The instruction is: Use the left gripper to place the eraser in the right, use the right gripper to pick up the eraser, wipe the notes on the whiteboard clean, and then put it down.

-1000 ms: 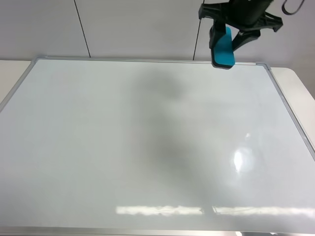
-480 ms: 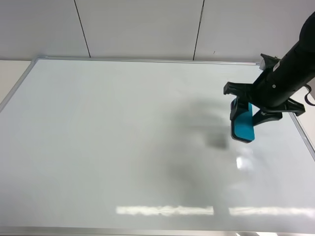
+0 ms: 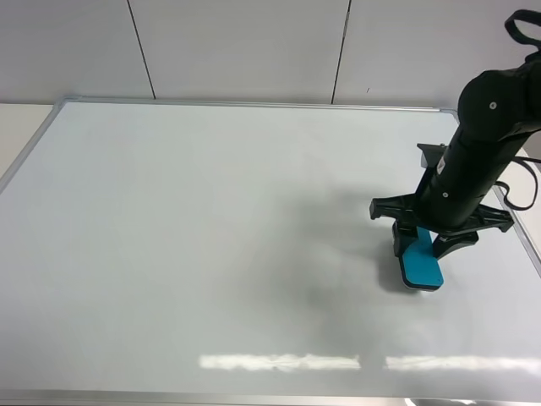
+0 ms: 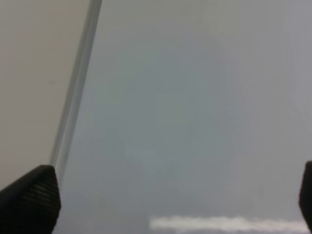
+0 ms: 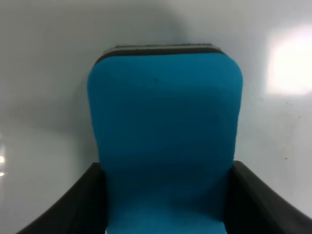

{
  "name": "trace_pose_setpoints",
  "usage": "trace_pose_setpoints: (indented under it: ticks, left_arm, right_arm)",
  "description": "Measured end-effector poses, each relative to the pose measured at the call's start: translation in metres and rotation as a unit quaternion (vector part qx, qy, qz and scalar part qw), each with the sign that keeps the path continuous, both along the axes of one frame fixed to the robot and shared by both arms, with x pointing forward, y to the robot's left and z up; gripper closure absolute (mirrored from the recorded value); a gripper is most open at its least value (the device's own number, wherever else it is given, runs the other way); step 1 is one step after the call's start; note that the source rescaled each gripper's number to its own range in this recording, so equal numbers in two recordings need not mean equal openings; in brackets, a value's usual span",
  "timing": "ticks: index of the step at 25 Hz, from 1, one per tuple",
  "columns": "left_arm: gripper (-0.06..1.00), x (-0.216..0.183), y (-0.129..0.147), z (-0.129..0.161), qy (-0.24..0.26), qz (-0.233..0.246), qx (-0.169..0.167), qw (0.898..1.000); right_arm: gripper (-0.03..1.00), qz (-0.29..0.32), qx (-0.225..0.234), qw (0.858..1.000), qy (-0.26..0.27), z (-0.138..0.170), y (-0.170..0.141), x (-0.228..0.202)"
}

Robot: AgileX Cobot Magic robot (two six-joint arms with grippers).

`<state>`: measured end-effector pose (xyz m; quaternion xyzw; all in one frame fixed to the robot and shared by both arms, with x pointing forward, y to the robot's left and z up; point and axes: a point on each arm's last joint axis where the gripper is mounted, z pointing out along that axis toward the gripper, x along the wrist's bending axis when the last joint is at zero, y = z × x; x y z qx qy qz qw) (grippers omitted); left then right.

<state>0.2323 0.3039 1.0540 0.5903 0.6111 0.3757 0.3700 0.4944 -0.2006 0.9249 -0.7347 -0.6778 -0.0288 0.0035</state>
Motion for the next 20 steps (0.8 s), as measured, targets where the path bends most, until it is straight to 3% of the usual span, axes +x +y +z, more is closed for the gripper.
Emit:
trace_pose_setpoints:
  ticks: [11,12,15,16,17,20]
  left_arm:
    - [-0.06,0.0000,0.0000,0.0000,0.000,0.000,0.000,1.000]
    - [-0.06,0.0000,0.0000,0.0000,0.000,0.000,0.000,1.000]
    - [-0.06,0.0000,0.0000,0.0000,0.000,0.000,0.000,1.000]
    - [-0.06,0.0000,0.0000,0.0000,0.000,0.000,0.000,1.000]
    - [-0.06,0.0000,0.0000,0.0000,0.000,0.000,0.000,1.000]
    - [-0.06,0.0000,0.0000,0.0000,0.000,0.000,0.000,1.000]
  right_arm:
    - [0.91,0.020,-0.005,1.000,-0.013,-0.0058,0.0068,0.0018]
    - [0.82,0.020,-0.005,1.000,-0.013,-0.0058,0.0068,0.0018]
    - [0.28,0.020,-0.004,1.000,-0.016,-0.0058,0.0069,0.0022]
    - [0.15,0.022,-0.005,1.000,-0.017,-0.0058,0.0075,0.0022]
    - [0.07,0.025,-0.006,1.000,-0.018,-0.0058,0.0079,0.0020]
    - [-0.01,0.033,-0.011,0.999,-0.020,-0.0058,0.0082,0.0019]
